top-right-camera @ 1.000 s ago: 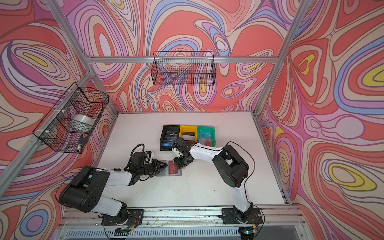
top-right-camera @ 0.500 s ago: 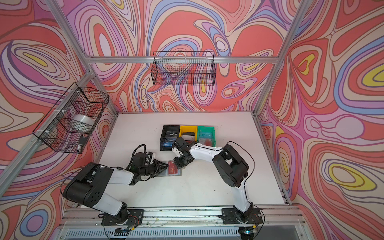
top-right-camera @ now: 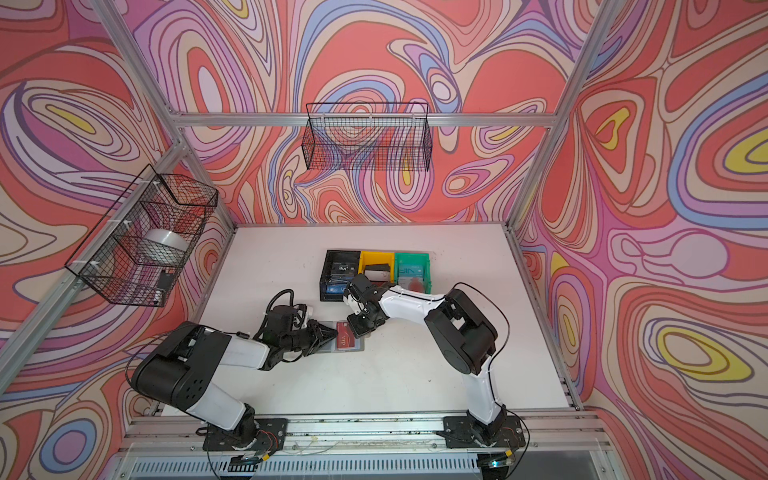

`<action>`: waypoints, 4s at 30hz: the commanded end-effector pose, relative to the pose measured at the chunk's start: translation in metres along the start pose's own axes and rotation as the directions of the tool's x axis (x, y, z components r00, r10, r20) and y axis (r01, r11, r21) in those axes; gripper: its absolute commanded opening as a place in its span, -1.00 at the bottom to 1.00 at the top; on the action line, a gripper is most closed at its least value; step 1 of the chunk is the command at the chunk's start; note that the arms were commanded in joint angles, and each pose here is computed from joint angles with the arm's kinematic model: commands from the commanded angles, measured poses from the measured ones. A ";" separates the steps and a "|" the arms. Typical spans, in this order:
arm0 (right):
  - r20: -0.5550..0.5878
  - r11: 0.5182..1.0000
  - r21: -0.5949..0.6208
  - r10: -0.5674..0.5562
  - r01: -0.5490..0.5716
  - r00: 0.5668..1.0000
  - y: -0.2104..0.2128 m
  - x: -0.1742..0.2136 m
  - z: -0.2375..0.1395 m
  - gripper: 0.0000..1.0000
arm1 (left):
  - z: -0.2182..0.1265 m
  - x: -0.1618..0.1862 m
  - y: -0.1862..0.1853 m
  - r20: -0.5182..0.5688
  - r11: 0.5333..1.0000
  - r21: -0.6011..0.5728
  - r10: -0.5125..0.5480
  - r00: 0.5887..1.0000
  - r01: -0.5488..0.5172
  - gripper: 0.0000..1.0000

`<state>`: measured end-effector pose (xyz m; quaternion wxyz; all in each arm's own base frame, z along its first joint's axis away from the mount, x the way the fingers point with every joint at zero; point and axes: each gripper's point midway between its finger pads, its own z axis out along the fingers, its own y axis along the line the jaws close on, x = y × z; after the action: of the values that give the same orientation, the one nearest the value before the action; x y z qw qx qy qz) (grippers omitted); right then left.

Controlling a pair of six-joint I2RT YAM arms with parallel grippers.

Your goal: Take the credit cards out of the card holder

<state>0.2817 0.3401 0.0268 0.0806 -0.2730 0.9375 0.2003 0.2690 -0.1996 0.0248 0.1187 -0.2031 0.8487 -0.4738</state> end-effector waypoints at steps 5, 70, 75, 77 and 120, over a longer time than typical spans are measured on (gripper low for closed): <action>-0.058 1.000 0.005 0.010 -0.010 0.998 -0.007 0.016 0.018 -0.90 | 0.005 0.000 -0.004 -0.003 1.000 0.008 0.014 1.000 -0.014 -0.65; -0.096 1.000 -0.004 0.027 -0.028 0.995 -0.008 0.025 0.025 -0.90 | -0.021 0.003 0.027 0.005 0.997 -0.077 -0.001 1.000 0.001 -1.00; -0.100 1.000 -0.005 0.026 -0.027 0.995 -0.008 0.025 0.025 -0.90 | -0.028 0.003 0.028 0.003 0.994 -0.111 0.012 1.000 -0.011 -1.00; -0.097 1.000 -0.010 0.023 -0.024 0.995 -0.006 0.024 0.023 -0.90 | -0.033 0.001 0.028 0.013 0.994 -0.112 0.009 1.000 -0.007 -1.00; 0.004 0.769 -0.635 0.106 -0.080 0.994 0.071 -0.035 -0.057 -0.30 | -0.086 -0.029 -0.061 0.313 0.960 0.229 0.083 0.946 -0.160 -1.00</action>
<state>0.2731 0.3841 0.1119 -0.0008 -0.2312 0.8366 0.4967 0.2671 -0.1518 0.1063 0.2695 -0.2049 0.7865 -0.5166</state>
